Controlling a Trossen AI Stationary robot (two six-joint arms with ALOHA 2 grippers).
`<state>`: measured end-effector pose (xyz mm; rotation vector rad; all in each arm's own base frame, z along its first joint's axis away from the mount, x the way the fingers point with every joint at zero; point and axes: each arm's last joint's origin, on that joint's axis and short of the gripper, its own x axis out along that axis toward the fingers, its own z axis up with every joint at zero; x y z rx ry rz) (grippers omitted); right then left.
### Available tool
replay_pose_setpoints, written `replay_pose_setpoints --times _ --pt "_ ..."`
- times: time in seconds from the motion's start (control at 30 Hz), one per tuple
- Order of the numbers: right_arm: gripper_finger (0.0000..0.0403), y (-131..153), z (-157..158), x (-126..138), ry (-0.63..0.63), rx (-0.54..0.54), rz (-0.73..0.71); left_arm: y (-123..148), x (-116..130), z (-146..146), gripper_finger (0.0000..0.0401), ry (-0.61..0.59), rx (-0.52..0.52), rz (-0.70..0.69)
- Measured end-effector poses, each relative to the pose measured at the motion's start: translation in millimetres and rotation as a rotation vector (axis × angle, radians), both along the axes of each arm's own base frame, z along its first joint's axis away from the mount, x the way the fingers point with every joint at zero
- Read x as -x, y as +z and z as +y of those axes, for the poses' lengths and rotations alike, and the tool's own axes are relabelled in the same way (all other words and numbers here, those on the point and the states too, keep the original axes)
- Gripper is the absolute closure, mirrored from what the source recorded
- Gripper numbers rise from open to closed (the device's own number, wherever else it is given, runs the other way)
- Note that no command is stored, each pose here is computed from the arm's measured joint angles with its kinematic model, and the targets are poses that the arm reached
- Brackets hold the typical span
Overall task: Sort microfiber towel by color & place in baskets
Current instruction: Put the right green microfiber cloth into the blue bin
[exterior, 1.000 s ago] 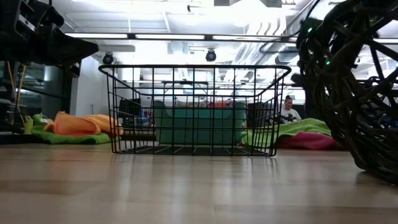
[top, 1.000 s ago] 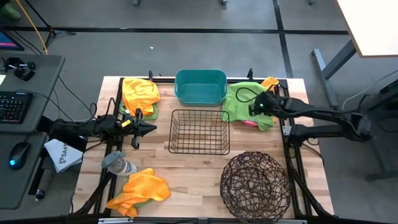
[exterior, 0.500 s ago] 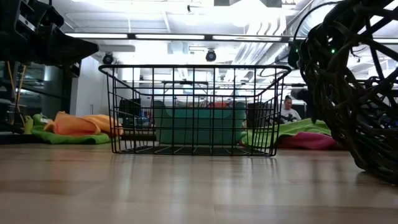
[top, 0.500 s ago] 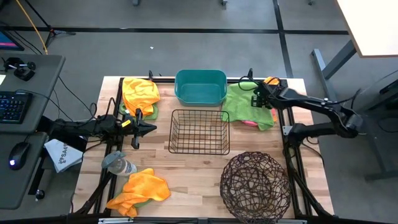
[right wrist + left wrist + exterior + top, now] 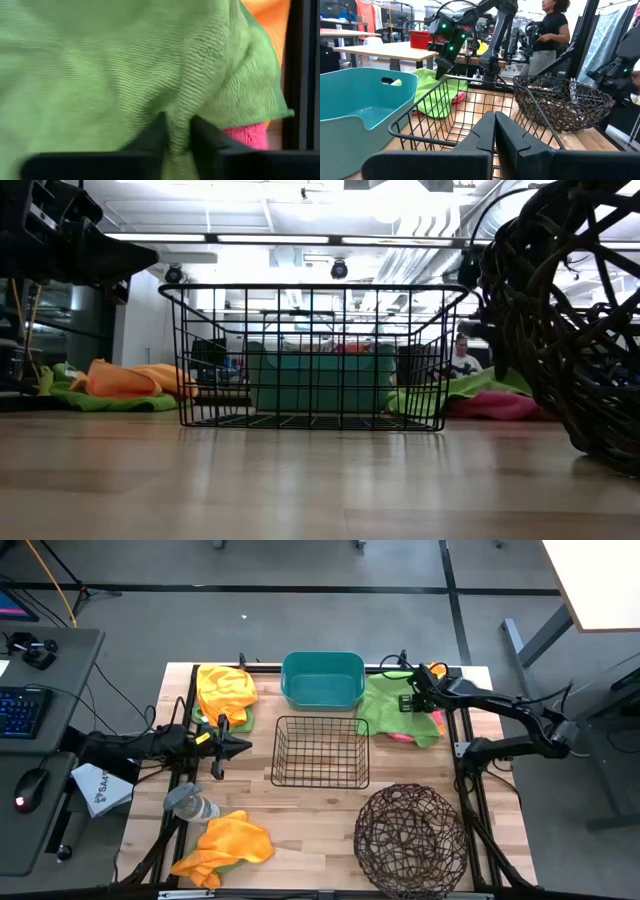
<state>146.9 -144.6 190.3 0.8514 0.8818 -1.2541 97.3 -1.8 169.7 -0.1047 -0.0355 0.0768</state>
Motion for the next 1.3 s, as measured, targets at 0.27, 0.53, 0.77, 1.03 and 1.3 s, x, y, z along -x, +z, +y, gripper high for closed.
replay_pose_setpoints --times 0.27,0.53,0.77,1.03,1.3 --pt "0.0398 111.2 25.0 -3.1 0.182 0.263 -0.21 0.0 0.0 0.0 0.0401 -0.001 0.0 0.0" --pt "0.04 228.2 51.8 4.9 0.372 0.754 -0.621 0.0 0.0 0.0 0.0401 0.0 0.0 0.0" --pt "0.0402 238.3 44.5 -46.8 0.532 0.82 -0.874 0.0 0.0 0.0 0.0401 0.0 0.0 0.0" --pt "0.0402 188.9 16.9 -125.8 0.592 0.707 -0.842 0.0 0.0 0.0 0.0401 0.0 0.0 0.0" --pt "0.0403 126.9 -11.7 -167.7 0.515 0.621 -0.649 0.0 0.0 0.0 0.0401 0.0 0.0 0.0"
